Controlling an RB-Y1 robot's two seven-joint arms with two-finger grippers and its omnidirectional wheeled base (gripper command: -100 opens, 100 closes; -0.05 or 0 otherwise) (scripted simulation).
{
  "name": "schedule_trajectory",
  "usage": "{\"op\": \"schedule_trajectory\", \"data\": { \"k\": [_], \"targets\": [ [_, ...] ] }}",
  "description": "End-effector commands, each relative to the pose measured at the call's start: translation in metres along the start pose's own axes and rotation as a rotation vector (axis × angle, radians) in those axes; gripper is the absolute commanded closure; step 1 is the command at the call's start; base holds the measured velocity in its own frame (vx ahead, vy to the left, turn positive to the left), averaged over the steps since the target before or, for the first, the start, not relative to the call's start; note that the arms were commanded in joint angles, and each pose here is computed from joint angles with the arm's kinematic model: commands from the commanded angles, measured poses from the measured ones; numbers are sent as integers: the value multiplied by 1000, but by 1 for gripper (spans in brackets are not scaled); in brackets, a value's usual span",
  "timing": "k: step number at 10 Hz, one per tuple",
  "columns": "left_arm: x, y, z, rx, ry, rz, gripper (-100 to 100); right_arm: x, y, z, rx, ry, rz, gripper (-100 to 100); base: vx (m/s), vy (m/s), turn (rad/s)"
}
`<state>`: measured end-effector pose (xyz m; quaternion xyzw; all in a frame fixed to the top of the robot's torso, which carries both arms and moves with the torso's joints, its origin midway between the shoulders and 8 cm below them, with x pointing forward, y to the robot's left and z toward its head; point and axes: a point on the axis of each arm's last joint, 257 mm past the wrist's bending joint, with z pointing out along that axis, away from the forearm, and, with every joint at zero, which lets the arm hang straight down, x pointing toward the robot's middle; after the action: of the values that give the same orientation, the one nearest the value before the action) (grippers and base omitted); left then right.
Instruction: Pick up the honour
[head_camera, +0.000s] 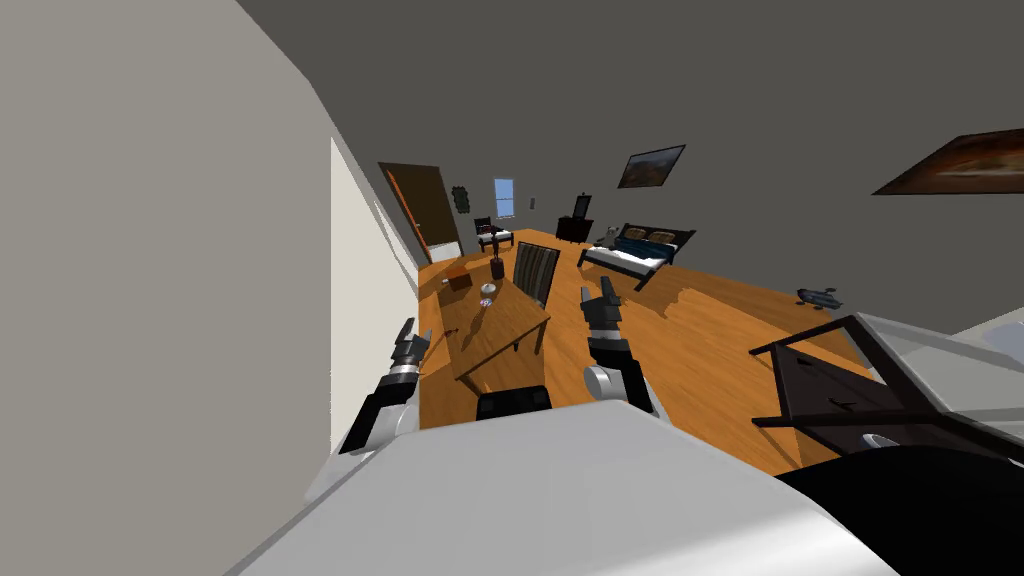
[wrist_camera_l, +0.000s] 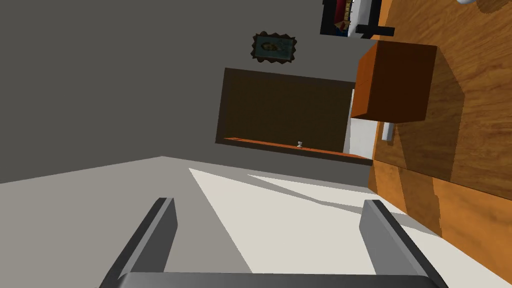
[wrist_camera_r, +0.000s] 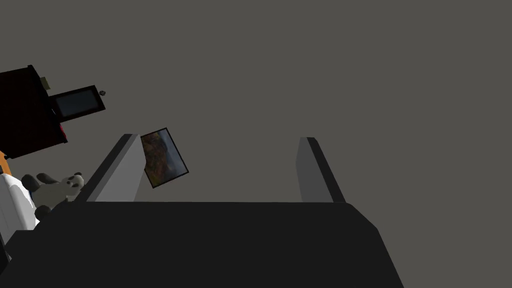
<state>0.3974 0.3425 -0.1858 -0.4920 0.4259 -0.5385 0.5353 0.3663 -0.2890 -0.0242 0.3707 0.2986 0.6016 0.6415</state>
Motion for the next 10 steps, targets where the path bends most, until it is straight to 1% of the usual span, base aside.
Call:
{"op": "schedule_trajectory", "data": {
  "k": [1, 2, 3, 4, 5, 6, 7, 8, 9, 10],
  "targets": [
    [-17, 27, -5, -88, -18, -10, -100, 0, 0, 0, 0, 0, 0, 0, -14, -38, -278],
    [-30, 41, -9, -137, -25, -5, -100, 0, 0, 0, 0, 0, 0, 0, -18, -49, -433],
    [-34, 50, -12, -163, -37, -21, -100, 0, 0, 0, 0, 0, 0, 0, -9, -30, -164],
    [-50, 71, -18, -234, -53, -26, -100, 0, 0, 0, 0, 0, 0, 0, -1, -32, -280],
    [-51, 73, -19, -238, -56, -31, -100, 0, 0, 0, 0, 0, 0, 0, -2, -16, -138],
    [-68, 94, -28, -310, -76, -37, -100, 0, 0, 0, 0, 0, 0, 0, -5, -23, -313],
    [-69, 95, -28, -313, -78, -41, -100, 0, 0, 0, 0, 0, 0, 0, -5, -12, -145],
    [-87, 116, -39, -386, -102, -53, -100, 0, 0, 0, 0, 0, 0, 0, -4, -22, -303],
    [-87, 116, -39, -387, -102, -53, -100, 0, 0, 0, 0, 0, 0, 0, -2, -10, -139],
    [-103, 134, -49, -456, -124, -64, -100, 0, 0, 0, 0, 0, 0, 0, -2, -16, -336]
  ]
}}
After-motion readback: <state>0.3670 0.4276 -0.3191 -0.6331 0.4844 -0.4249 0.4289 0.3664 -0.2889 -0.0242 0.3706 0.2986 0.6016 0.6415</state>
